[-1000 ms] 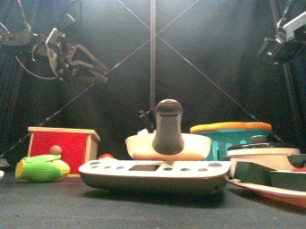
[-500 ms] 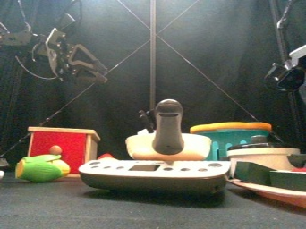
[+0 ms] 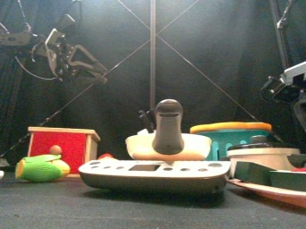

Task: Grab starfruit bottom

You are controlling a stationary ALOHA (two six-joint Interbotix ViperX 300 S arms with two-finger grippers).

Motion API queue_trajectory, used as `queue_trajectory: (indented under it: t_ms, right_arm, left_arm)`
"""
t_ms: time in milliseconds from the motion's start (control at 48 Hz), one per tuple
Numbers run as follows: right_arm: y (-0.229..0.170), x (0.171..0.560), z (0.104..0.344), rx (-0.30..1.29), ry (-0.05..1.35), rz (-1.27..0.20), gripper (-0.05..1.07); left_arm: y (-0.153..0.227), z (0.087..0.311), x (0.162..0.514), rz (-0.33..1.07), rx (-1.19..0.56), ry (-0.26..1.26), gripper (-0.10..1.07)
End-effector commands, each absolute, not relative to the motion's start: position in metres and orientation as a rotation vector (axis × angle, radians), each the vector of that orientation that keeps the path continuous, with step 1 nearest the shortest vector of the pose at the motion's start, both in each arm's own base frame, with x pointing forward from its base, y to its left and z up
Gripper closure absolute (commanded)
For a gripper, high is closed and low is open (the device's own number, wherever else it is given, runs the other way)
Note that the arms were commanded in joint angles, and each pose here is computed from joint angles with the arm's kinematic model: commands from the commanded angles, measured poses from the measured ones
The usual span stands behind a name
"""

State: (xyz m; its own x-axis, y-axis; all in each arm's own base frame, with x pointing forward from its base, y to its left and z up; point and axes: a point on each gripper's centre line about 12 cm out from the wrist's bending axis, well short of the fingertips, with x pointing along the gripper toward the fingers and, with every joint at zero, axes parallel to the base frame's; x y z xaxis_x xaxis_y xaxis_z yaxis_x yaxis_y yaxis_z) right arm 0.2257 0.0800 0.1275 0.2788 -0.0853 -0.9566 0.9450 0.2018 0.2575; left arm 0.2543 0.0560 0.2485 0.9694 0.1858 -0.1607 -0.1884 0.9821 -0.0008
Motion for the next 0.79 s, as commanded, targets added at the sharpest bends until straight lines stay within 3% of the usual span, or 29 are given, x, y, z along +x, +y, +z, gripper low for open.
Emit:
queue_trajectory:
  t_ms: [0, 771]
  right_arm:
    - [0.081, 0.229, 0.129, 1.113, 1.011, -0.912, 0.14]
    - [0.086, 0.232, 0.118, 1.087, 1.035, -0.901, 0.15]
  left_arm:
    - [0.056, 0.254, 0.256, 0.187, -0.012, 0.143, 0.16]
    - [0.056, 0.252, 0.256, 0.189, -0.013, 0.149, 0.16]
